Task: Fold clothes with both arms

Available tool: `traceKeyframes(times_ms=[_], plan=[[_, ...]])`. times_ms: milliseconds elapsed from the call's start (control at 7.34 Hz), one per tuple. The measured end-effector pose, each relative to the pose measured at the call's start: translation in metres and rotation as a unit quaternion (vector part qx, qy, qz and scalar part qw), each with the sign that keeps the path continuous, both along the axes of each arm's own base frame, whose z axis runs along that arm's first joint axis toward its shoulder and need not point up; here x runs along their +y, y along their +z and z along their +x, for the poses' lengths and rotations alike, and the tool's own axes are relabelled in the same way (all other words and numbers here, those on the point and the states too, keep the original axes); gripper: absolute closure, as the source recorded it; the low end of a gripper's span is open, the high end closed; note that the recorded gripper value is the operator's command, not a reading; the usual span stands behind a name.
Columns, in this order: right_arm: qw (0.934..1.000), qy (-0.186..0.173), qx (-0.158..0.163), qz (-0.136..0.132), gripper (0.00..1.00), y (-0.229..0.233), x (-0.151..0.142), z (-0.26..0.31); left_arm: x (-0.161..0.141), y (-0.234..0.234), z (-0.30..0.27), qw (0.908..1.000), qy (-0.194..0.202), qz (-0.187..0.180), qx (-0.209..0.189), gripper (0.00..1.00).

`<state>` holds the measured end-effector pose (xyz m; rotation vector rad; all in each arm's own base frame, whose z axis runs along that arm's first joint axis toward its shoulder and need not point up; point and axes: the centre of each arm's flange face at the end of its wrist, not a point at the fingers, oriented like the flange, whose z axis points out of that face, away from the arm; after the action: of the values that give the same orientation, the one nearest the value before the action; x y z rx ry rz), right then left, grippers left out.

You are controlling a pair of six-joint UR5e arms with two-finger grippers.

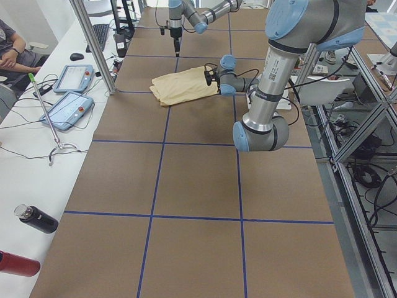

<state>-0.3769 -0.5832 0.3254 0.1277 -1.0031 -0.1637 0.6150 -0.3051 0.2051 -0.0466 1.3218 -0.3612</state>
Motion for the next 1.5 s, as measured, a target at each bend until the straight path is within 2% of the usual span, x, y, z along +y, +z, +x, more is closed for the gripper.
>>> traceKeyframes(times_ms=[545, 1499], plan=[[1.0000, 0.003, 0.001, -0.001, 0.00, 0.002, -0.003, 0.003, 0.006, -0.004, 0.003, 0.9988, 0.029, 0.039, -0.003, 0.03], [1.0000, 0.004, 0.003, -0.003, 0.00, 0.004, -0.004, 0.004, 0.011, -0.005, 0.023, 0.9984, 0.044, 0.035, -0.011, 0.03]])
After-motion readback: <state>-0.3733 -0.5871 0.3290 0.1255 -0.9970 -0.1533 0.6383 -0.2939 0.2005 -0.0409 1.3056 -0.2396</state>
